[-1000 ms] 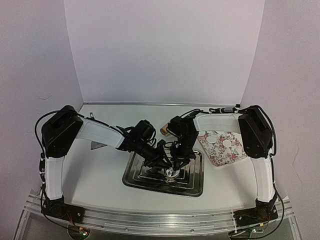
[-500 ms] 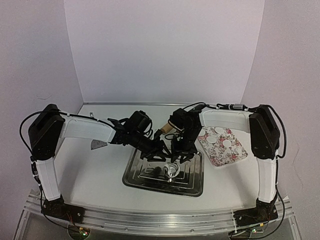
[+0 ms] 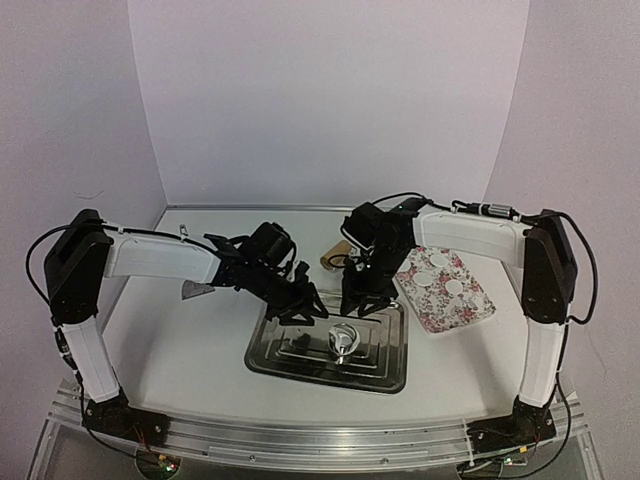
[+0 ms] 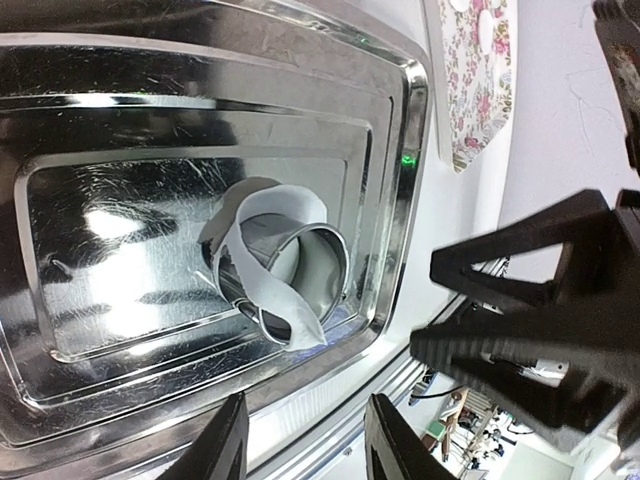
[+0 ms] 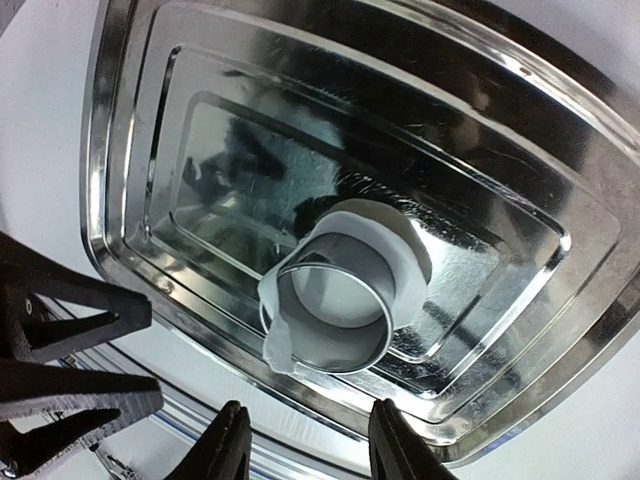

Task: Roll out the dumpling wrappers from the dough

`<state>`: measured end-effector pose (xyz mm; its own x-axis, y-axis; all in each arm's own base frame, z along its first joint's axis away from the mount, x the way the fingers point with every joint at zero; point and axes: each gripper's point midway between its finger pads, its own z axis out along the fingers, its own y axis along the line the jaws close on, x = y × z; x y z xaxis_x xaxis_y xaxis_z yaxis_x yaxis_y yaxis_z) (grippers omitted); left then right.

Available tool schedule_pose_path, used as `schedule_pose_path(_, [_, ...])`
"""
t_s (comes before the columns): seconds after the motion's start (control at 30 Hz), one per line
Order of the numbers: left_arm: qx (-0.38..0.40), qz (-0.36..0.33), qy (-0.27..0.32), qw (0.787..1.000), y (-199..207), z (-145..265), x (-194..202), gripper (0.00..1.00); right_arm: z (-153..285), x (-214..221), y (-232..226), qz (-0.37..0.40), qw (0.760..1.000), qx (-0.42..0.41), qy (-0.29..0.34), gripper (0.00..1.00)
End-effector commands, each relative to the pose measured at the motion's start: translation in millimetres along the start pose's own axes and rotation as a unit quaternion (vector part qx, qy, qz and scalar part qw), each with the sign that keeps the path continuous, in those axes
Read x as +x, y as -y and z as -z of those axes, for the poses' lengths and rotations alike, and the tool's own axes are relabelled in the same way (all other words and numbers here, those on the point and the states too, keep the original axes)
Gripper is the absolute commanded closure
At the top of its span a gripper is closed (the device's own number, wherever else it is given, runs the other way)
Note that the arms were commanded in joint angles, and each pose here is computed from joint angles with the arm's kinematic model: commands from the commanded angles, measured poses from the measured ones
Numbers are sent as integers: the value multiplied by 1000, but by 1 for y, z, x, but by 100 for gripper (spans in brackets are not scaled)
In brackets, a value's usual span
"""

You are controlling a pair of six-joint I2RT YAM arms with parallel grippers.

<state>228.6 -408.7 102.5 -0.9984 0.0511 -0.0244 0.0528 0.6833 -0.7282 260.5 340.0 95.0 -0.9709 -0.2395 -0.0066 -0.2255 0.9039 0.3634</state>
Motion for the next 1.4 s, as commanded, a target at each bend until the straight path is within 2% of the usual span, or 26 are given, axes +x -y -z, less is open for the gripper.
schedule_pose_path(0.0, [-7, 15, -8, 1000, -7, -8, -1, 64, -8, 12, -20, 42, 999, -17, -18, 59])
schedule_pose_path(0.27, [2, 19, -44, 999, -11, -32, 0, 67, -28, 12, -20, 51, 998, -3, -33, 60])
schedule_pose_path(0.7, [14, 15, -49, 999, -7, -44, -5, 70, -42, 7, -16, 62, 997, 7, -40, 68])
schedule_pose_path(0.87, [16, 18, -56, 998, -8, -49, -5, 70, -47, 6, -16, 66, 997, 6, -45, 75])
schedule_pose_path(0.93, [14, 22, -61, 998, -10, -52, -4, 71, -48, 5, -16, 68, 997, 7, -45, 82])
schedule_pose_path(1.27, [-14, 26, -65, 997, -17, -57, -5, 77, -46, 3, -9, 60, 997, 27, -36, 100])
schedule_pose_path(1.37, [-38, 17, -61, 997, -18, -57, -8, 80, -41, 0, -4, 55, 997, 39, -24, 100])
